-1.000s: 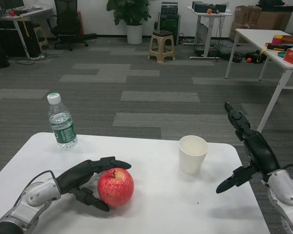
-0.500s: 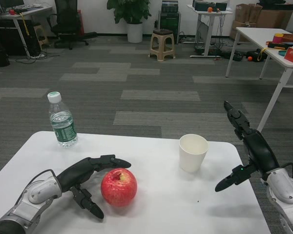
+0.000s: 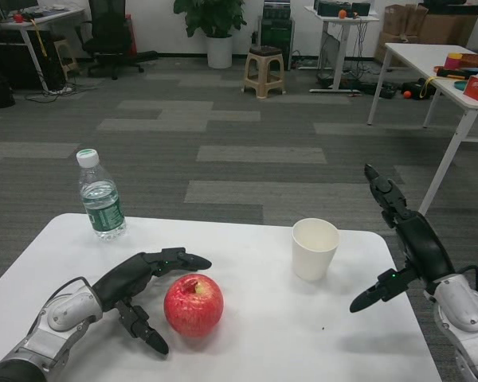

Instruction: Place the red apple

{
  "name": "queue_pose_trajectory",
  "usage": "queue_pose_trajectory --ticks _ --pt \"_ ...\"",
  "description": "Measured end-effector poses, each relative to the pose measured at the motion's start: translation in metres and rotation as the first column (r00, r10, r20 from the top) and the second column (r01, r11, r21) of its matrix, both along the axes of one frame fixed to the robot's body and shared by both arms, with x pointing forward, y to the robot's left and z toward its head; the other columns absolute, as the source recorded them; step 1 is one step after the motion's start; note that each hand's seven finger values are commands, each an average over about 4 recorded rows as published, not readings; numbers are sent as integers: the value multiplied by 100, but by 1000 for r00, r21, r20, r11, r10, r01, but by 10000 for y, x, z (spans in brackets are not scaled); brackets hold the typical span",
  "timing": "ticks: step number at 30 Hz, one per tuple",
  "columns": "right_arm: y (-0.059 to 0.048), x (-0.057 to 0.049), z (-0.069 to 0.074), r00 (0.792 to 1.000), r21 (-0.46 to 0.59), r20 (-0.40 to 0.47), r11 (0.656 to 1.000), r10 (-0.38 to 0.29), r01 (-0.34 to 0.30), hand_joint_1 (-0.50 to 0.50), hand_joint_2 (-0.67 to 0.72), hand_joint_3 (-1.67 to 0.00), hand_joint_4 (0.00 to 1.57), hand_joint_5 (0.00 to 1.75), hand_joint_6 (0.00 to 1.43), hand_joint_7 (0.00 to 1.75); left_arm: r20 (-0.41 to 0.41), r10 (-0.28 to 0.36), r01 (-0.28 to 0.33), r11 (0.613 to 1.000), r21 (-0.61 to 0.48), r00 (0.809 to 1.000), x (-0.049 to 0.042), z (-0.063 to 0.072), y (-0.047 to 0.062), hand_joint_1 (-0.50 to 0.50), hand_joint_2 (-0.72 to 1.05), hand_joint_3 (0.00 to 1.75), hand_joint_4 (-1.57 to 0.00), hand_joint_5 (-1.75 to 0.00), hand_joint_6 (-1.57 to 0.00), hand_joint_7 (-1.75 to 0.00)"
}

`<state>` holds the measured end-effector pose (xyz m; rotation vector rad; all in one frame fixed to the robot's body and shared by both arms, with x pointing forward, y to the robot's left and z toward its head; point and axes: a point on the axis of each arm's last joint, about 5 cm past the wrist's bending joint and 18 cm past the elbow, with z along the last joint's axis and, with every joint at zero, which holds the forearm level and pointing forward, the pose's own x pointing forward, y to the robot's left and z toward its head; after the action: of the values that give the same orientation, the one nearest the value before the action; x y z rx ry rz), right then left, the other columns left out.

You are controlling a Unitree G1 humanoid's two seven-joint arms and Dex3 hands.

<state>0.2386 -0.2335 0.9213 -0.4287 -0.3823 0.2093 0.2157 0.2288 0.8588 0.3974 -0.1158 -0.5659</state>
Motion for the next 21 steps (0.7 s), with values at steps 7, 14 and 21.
queue_pose_trajectory --ticks 7,14,21 --pt "4 0 -2 1000 2 0 1000 1 -1 -50 3 0 0 0 0 5 -17 69 -70 996 -52 997 -2 -9 54 -50 -19 9 0 -31 -106 -35" --pt "3 0 -4 1000 2 -1 1000 0 0 -50 3 0 0 0 0 0 12 112 -111 992 -68 994 50 57 124 -50 -19 4 0 -31 -113 -35" --pt "-3 -1 -13 1000 1 -6 1000 -4 4 -50 6 0 0 0 0 0 58 120 -115 990 -81 991 153 163 133 -50 -15 7 0 -31 -115 -35"
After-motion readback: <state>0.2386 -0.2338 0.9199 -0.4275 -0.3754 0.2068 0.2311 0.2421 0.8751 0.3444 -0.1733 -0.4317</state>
